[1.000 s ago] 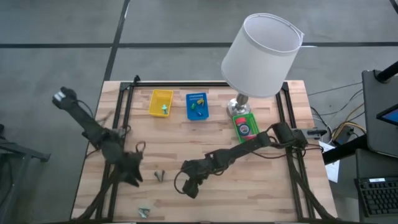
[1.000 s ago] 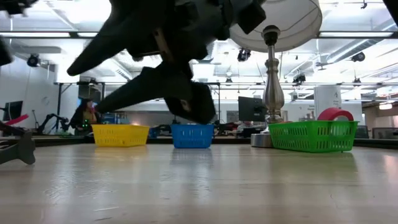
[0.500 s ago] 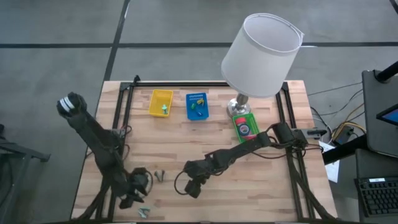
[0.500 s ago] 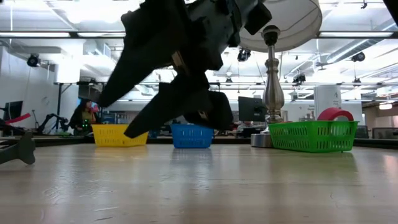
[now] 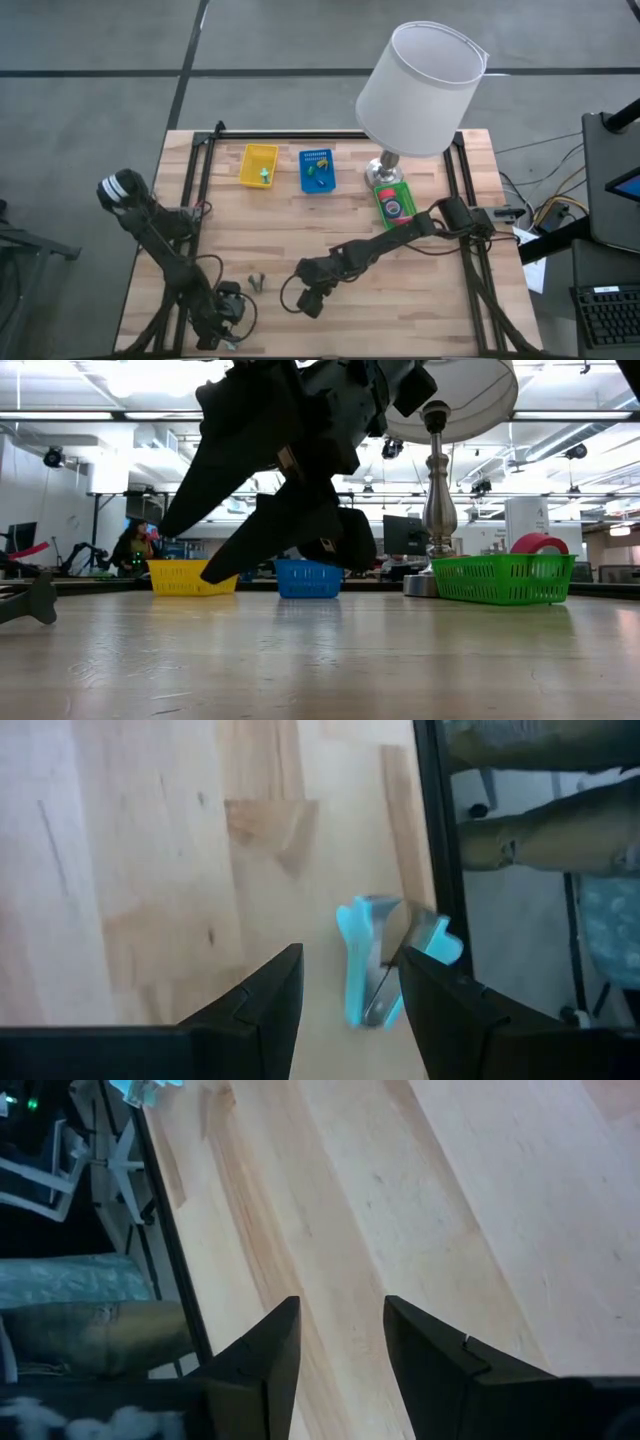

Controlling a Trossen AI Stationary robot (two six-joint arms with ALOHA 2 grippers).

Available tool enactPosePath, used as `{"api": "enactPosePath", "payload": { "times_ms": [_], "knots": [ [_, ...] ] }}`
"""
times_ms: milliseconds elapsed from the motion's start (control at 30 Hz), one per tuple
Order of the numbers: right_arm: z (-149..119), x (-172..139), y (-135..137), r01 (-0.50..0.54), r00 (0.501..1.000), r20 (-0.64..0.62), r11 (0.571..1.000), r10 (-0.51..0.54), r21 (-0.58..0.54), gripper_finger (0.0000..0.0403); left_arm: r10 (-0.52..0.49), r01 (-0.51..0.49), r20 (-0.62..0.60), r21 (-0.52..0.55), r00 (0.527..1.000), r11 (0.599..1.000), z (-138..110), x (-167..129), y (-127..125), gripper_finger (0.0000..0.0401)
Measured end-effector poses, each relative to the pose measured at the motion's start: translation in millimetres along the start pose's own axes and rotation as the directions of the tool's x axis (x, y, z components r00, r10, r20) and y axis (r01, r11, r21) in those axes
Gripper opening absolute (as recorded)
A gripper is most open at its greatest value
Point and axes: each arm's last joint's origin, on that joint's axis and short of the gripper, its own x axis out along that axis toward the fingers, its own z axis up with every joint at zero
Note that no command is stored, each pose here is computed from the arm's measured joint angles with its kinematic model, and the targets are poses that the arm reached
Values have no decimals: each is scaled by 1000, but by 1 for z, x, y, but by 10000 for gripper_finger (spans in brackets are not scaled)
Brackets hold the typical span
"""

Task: Pick and place Stapler, Stapler remover, tape
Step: Put the light blue green staple remover into the yellow bin

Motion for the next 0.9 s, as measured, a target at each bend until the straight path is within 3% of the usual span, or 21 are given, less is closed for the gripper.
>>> {"api": "enactPosePath", "payload": {
  "times_ms": [600, 900],
  "knots": [
    [-3, 1, 2, -1, 1000, -4, 1000, 1, -5, 134, 11, -12, -25, -28, 1000, 1000, 4, 14, -6, 167],
    [-3, 1, 2, -2, 1000, -4, 1000, 2, -6, 123, 9, -9, -23, -28, 1000, 1000, 4, 14, -6, 96]
  ]
}}
